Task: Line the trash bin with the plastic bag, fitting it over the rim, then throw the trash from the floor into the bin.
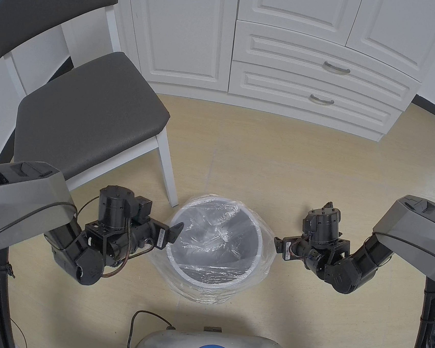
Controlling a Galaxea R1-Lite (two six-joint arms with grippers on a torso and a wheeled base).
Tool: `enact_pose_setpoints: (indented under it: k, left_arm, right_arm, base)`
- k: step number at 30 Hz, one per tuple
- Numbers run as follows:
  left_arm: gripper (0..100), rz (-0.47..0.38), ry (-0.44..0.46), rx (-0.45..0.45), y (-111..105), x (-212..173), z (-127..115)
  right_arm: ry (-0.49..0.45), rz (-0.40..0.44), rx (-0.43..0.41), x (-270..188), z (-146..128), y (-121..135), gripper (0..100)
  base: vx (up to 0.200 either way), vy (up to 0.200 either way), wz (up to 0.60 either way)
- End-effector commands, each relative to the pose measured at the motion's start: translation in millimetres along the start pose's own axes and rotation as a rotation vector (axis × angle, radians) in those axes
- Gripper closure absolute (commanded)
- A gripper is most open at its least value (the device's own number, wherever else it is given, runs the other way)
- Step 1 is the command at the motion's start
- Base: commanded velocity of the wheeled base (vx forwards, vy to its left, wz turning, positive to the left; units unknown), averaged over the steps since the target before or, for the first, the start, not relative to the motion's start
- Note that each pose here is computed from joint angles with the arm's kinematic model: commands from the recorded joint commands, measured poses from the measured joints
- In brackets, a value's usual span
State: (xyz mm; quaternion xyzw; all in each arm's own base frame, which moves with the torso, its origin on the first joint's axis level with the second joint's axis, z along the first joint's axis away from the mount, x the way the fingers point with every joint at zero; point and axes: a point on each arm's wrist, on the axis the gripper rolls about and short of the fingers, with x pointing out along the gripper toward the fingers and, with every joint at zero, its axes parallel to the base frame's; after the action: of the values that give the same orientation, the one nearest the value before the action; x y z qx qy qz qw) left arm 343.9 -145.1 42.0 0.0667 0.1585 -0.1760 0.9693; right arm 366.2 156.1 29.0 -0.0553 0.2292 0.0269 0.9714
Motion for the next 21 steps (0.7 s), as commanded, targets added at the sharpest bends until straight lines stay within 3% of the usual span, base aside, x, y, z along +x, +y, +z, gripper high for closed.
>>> enact_pose_setpoints:
  k: [1,12,21]
  left_arm:
    - [0,-0.035,0.009,-0.004,-21.5,35.7,-0.6]
    - [0,-0.015,0.101,0.000,-18.9,68.5,-10.0]
    - [0,0.059,0.099,-0.037,17.3,96.3,3.6]
  right_arm:
    - [-0.020,-0.011,0.012,-3.4,7.5,-4.9,0]
    - [-0.024,-0.017,0.004,-4.4,9.2,-6.5,0]
    - [-0.025,-0.025,0.008,-2.5,9.6,-9.0,0]
  base:
    - [0.000,0.000,0.00]
    - [0.000,0.000,0.00]
    - [0.000,0.000,0.00]
